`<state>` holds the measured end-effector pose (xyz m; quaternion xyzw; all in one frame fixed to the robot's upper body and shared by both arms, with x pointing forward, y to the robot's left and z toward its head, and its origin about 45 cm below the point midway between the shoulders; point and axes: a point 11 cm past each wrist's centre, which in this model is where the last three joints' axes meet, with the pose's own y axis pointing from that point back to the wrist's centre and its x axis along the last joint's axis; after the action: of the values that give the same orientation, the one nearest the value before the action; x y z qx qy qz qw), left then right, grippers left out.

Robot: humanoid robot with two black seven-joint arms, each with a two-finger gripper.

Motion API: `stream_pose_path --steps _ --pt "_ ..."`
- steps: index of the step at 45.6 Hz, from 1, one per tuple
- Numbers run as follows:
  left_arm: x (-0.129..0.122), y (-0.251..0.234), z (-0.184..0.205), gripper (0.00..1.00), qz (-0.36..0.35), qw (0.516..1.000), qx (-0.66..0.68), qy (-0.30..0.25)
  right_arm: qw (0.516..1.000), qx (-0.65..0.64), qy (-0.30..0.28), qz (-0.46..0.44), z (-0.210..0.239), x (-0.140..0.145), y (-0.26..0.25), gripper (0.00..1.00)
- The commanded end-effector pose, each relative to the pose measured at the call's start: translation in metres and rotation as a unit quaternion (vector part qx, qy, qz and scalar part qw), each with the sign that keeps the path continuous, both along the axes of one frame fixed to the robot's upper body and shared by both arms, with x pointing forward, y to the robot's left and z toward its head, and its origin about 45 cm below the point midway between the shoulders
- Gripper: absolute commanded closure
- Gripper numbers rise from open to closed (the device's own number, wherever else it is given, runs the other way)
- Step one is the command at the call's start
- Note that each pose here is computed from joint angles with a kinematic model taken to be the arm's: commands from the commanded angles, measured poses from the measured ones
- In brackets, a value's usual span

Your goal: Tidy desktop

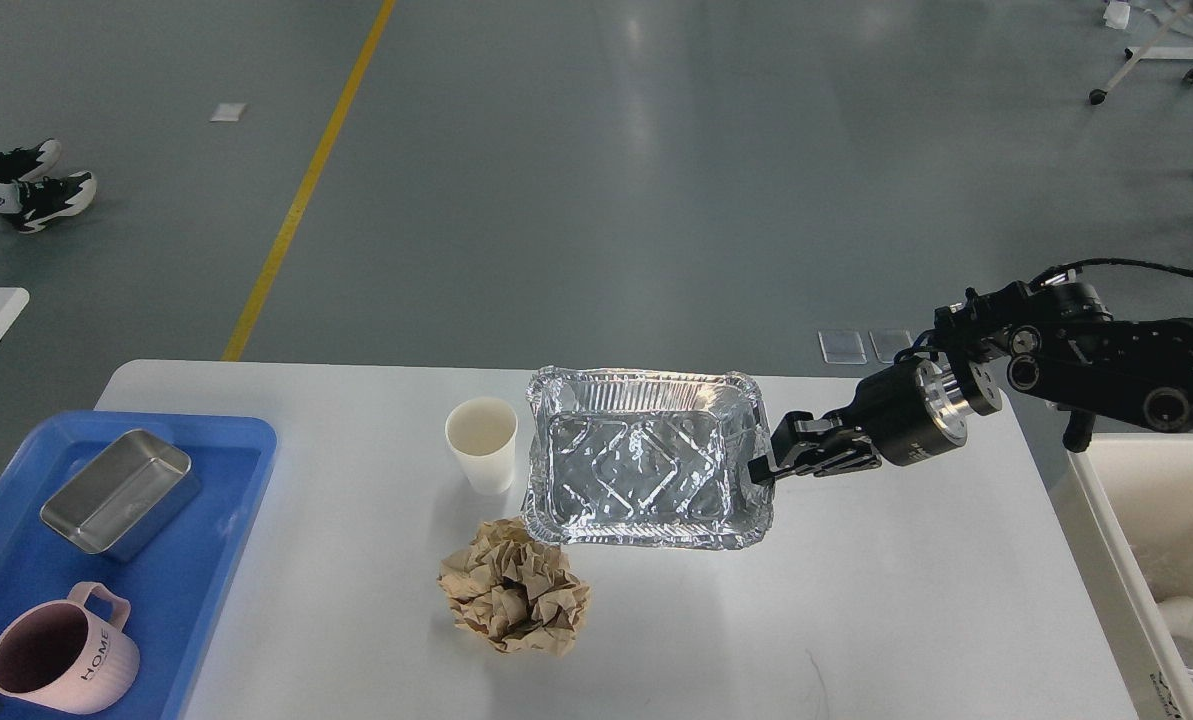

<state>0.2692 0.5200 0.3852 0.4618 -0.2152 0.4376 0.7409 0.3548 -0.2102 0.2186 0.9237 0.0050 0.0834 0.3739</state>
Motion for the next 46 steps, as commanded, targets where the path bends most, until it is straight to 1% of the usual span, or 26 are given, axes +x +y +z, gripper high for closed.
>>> stream_pose_path --steps 1,4,9,15,23,31,42,46 --pt "0.0 -0.005 -0.023 0.02 -0.017 0.999 0.028 0.008 1.0 0.001 -0.003 0.001 0.004 0.002 0.001 1.0" --pt "-0.004 -0.005 -0.035 0.02 -0.022 0.998 0.043 0.028 1.0 0.001 -0.004 0.001 0.004 0.002 0.001 1.0" --pt "-0.016 -0.008 -0.052 0.02 -0.022 0.995 0.063 0.08 1.0 0.001 -0.004 0.001 0.004 0.002 0.001 1.0" --pt "-0.028 -0.02 -0.064 0.02 -0.042 0.99 0.047 0.129 1.0 0.001 -0.004 0.001 0.004 0.002 0.001 1.0" --pt "-0.036 -0.039 -0.071 0.03 -0.069 0.985 0.029 0.156 1.0 0.001 -0.007 -0.002 0.007 0.003 -0.002 1.0" --pt "-0.044 -0.048 -0.078 0.03 -0.087 0.976 0.01 0.201 1.0 0.0 -0.009 -0.008 0.011 0.004 -0.008 1.0" --pt "-0.037 -0.05 -0.072 0.03 -0.089 0.978 0.01 0.189 1.0 0.001 -0.011 -0.008 0.011 0.005 -0.007 1.0" --pt "-0.022 -0.055 -0.067 0.03 -0.089 0.983 0.006 0.162 1.0 0.003 -0.013 -0.007 0.012 0.006 -0.005 1.0"
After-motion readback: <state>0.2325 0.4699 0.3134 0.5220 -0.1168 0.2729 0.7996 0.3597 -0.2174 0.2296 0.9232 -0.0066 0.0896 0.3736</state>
